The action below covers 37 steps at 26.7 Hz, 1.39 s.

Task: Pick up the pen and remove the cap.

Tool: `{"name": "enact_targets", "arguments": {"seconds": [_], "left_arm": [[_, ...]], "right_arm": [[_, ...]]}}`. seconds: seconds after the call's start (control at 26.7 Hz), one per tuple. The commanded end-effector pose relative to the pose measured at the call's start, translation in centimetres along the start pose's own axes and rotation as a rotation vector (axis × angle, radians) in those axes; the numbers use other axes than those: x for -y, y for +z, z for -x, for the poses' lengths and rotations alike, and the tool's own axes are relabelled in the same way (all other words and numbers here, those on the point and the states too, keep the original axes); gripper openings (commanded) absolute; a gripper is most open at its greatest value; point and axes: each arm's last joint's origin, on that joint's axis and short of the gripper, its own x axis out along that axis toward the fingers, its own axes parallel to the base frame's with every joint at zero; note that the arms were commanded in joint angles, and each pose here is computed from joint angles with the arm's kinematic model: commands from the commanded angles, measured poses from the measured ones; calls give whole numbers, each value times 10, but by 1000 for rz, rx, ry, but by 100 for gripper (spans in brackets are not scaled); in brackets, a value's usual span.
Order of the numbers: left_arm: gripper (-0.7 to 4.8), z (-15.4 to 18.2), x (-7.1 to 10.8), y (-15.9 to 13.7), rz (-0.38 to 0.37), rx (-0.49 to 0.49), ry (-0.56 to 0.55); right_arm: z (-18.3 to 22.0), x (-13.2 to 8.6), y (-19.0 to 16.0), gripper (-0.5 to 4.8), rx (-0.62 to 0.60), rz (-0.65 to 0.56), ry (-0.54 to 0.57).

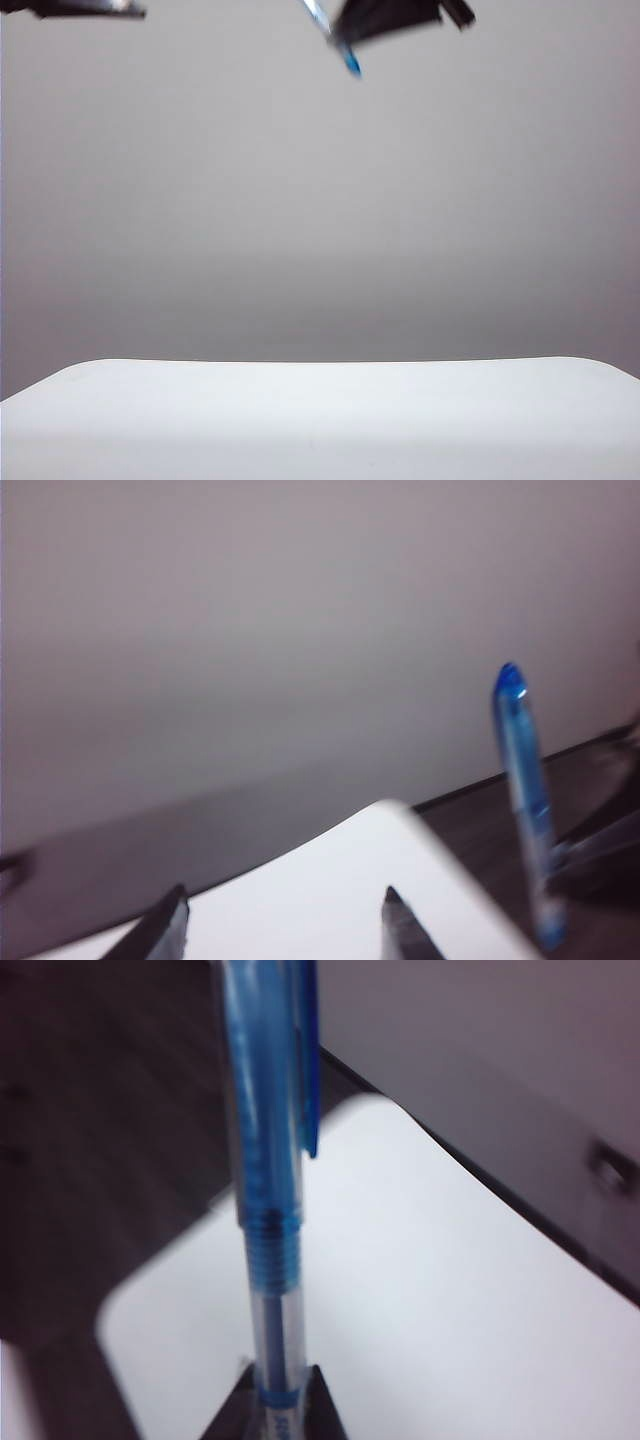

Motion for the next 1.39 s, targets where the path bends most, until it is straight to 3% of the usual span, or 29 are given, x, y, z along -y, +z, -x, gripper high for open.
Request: {"name": "enact_targets", "arguments": {"seconds": [0.04, 0.11, 0.15, 0.19, 0.23, 0.38, 0.41, 0.68, 0.98, 1.13, 1.39], "left_arm": [[247, -1, 6, 16, 57, 126, -122], [252, -4, 9, 16, 60, 138, -157], [282, -6, 9, 16, 58, 132, -175], [365, -8, 10, 14, 60, 113, -209], [405, -11, 11, 12, 63, 99, -229], [414, -22, 19, 8, 17, 80, -356], [413, -22, 21, 10, 6, 82, -434], [413, -19, 26, 12, -27, 46, -620], [412, -17, 28, 15, -71, 64, -669], [396, -18, 28, 17, -26, 92, -616], [394, -27, 25, 16, 75, 60, -681]], "right_arm": [[12, -9, 6, -6, 49, 34, 97], [15, -13, 8, -6, 68, 49, 204], [15, -14, 9, -6, 76, 55, 247], [15, -17, 10, -6, 87, 68, 323], [14, -20, 11, -6, 88, 75, 352], [14, -31, 11, -6, 87, 98, 518], [14, -32, 11, -6, 90, 104, 542], [14, -27, 12, -6, 106, 120, 479], [14, -26, 9, -6, 91, 150, 475], [10, -24, 7, -6, 80, 144, 476], [-6, -37, 6, -6, 68, 170, 532]]}}
